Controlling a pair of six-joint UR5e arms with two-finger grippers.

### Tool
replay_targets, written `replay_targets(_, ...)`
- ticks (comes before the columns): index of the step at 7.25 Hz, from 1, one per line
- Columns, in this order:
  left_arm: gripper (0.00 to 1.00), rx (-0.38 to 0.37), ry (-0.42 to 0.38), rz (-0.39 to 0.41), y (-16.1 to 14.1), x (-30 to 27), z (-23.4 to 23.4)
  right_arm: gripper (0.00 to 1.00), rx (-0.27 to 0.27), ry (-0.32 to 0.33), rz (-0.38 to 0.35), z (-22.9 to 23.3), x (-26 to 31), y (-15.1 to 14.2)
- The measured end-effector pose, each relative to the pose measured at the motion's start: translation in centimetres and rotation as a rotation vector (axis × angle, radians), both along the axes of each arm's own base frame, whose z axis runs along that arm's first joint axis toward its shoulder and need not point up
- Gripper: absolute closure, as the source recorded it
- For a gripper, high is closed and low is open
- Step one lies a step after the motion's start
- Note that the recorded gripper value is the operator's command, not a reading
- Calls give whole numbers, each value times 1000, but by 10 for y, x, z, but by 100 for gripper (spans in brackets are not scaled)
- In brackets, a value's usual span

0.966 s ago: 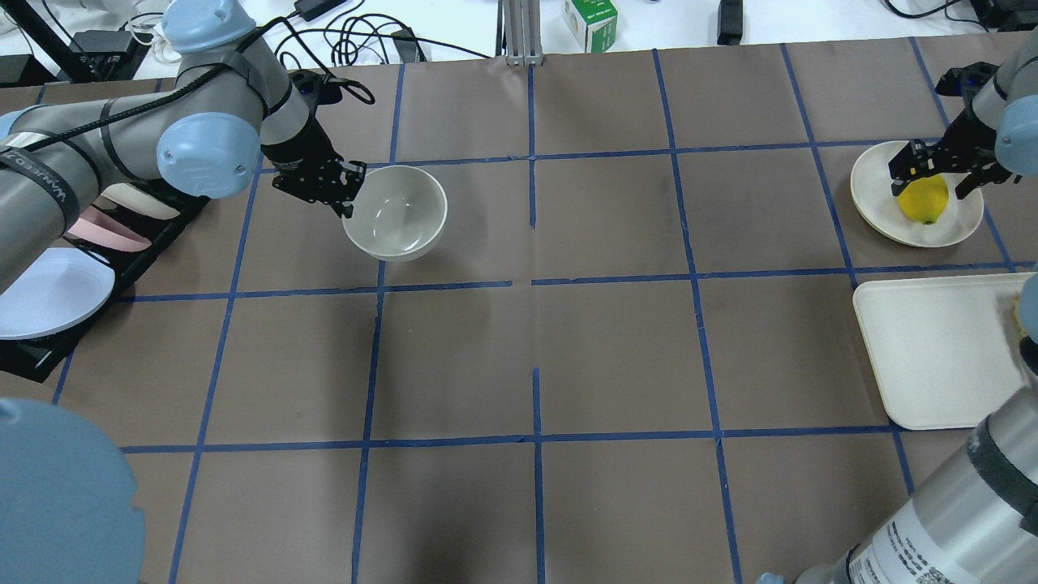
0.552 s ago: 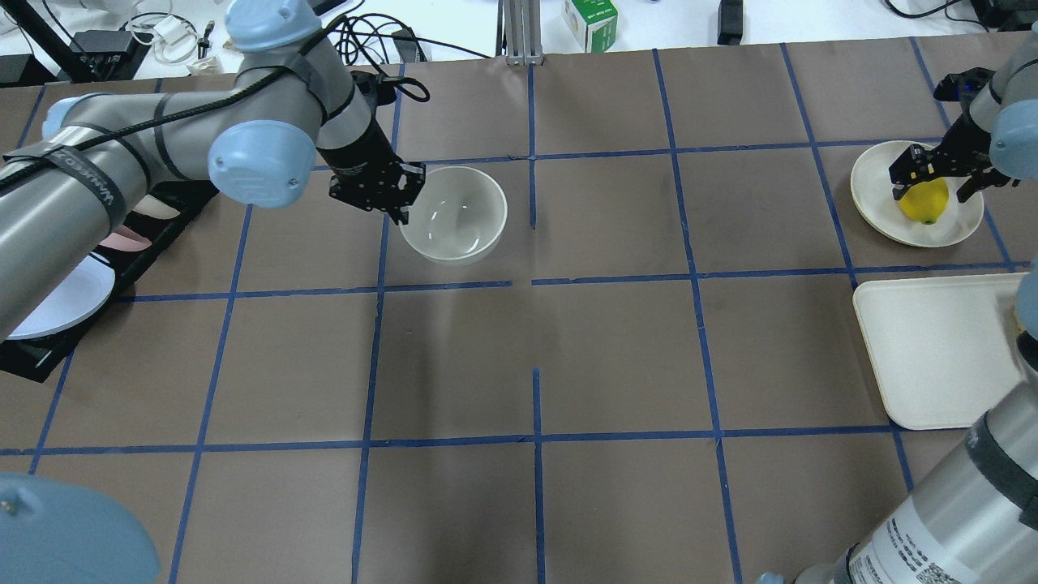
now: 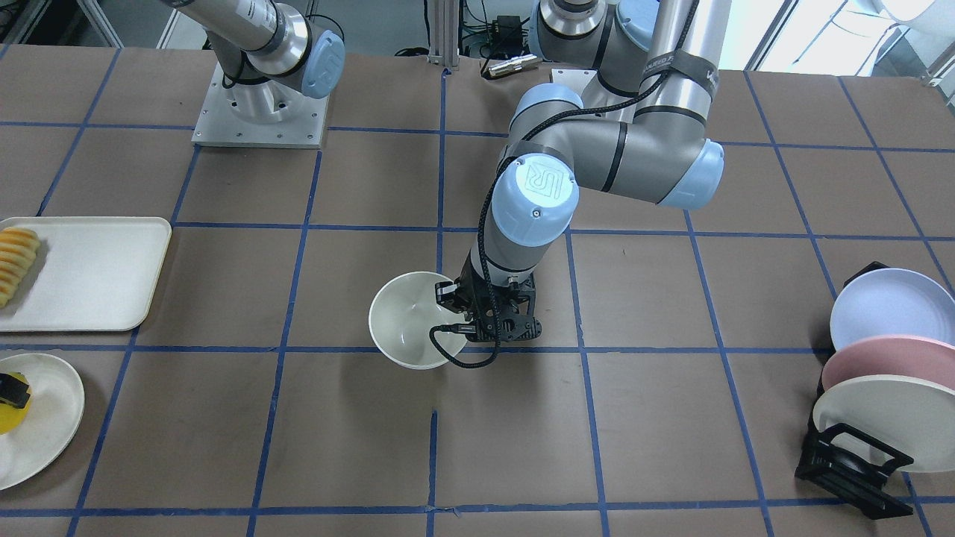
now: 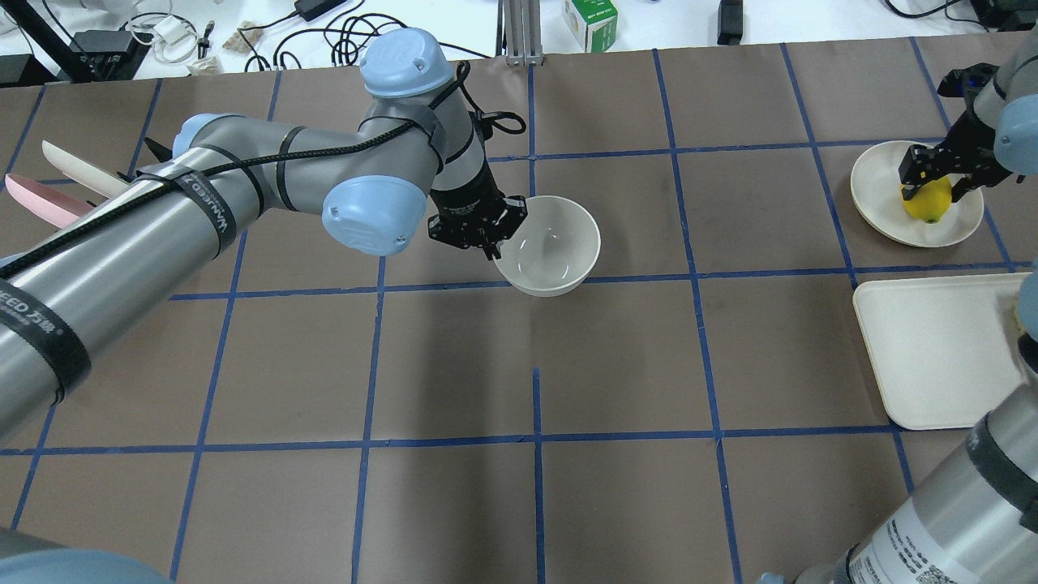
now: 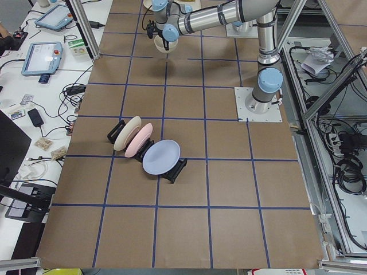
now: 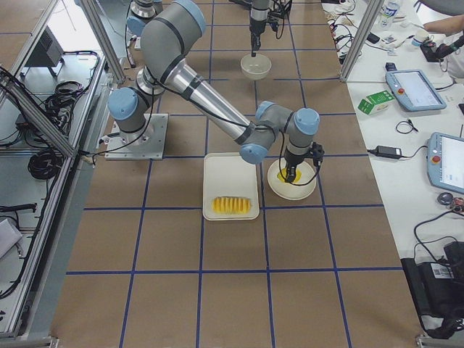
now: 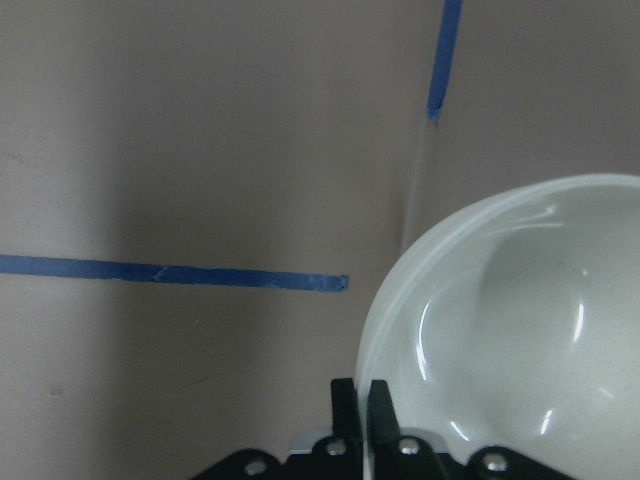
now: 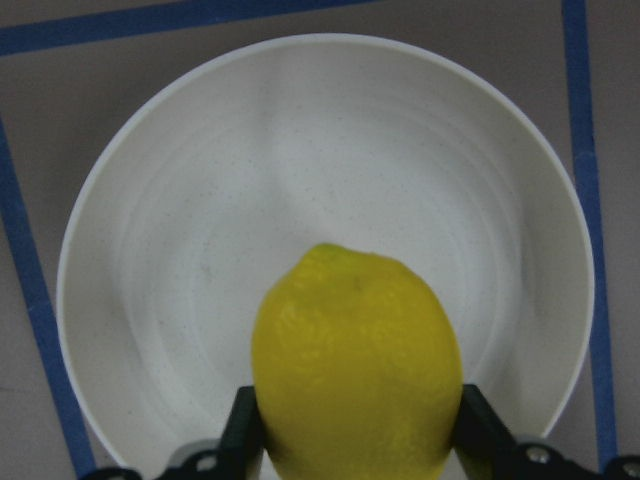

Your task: Place bowl and put lemon in it

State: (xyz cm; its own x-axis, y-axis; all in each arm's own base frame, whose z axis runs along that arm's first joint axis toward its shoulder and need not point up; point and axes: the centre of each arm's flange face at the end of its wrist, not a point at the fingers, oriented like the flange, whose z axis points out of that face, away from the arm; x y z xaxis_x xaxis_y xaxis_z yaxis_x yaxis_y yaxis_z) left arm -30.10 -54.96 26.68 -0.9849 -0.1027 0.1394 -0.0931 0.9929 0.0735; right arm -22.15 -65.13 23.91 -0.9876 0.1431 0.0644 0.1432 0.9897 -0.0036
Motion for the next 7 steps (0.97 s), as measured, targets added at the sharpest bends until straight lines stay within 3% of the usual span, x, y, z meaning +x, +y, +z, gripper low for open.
replay_targets(3,100,-14,-5,-1,-1,4,-25,100,32,-30,5,58,28,16)
replay_targets(5,100,-5,-21,0,-3,6,-35,100,48,-37,46,95,79,22)
replay_targets(6,34,-4,-25,1,-4,7,-36,100,58,-40,70,111,115,26)
replay_targets(7,0,-6,-34,0,-4,8,-36,100,65,-41,91,124,153,29)
